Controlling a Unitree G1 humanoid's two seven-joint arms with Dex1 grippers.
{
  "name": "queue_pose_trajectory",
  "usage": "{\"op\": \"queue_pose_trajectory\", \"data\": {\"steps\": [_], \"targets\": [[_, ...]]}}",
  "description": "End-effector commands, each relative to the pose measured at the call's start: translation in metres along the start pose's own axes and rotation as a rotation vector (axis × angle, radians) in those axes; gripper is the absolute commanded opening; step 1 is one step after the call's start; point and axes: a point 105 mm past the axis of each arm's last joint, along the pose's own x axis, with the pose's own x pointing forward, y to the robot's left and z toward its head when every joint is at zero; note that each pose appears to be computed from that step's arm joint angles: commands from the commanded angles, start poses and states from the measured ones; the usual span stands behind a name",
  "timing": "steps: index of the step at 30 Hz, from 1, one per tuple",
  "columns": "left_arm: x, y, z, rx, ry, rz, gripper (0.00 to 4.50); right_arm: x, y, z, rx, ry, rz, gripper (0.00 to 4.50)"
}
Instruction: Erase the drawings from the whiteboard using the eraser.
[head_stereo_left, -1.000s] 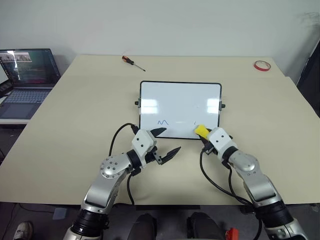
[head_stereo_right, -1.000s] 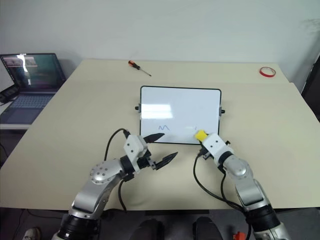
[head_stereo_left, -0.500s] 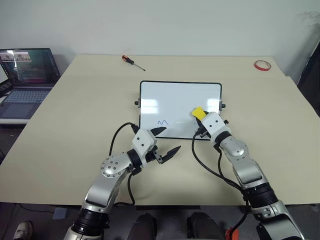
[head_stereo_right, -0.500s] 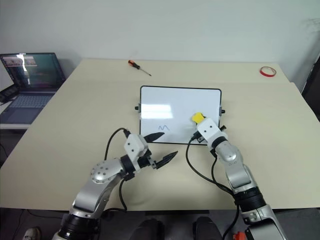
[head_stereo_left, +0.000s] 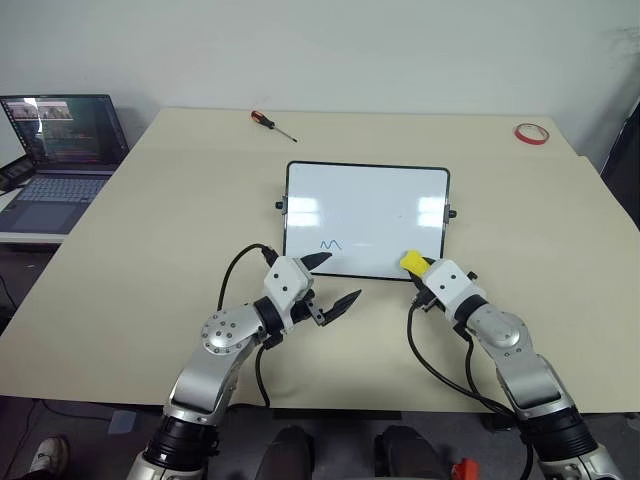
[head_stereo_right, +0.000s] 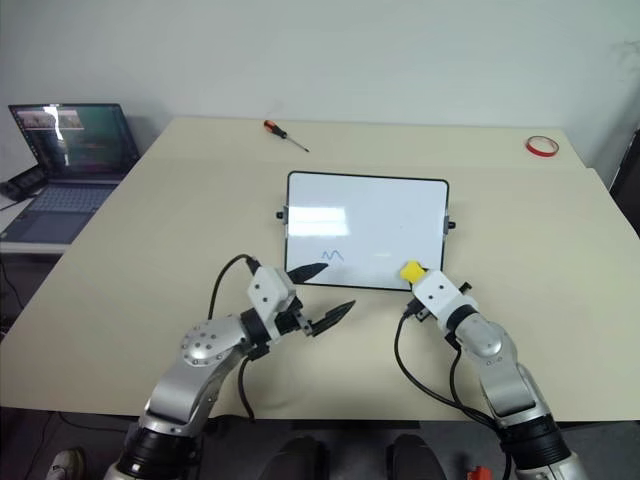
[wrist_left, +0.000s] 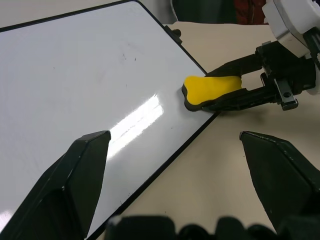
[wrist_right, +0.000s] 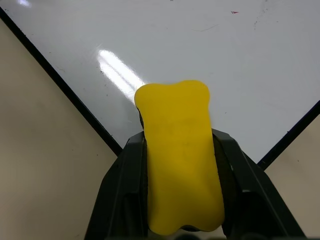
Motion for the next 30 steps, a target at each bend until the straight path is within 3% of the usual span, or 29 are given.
{"op": "queue_pose_trajectory", "data": {"steps": [1, 7, 21, 30], "targets": [[0.001, 0.001, 0.009, 0.017, -0.031, -0.004, 4.5, -0.003, -0.012, 0.005, 0.032, -0.02, -0.061, 1.31], [-0.01, 0.007, -0.003, 0.016, 0.025, 0.066, 4.5, -0.003, -0.003, 0.016, 0.066, -0.092, -0.023, 1.31], [-0.061, 0.047, -0.022, -0.12, 0.047, 0.561, 4.5, 0.024, 0.012, 0.077, 0.078, -0.369, 0.016, 1.31], [-0.057, 0.045, -0.023, -0.13, 0.037, 0.559, 4.5, 0.062, 0.034, 0.11, 0.058, -0.461, 0.091, 1.31]]}}
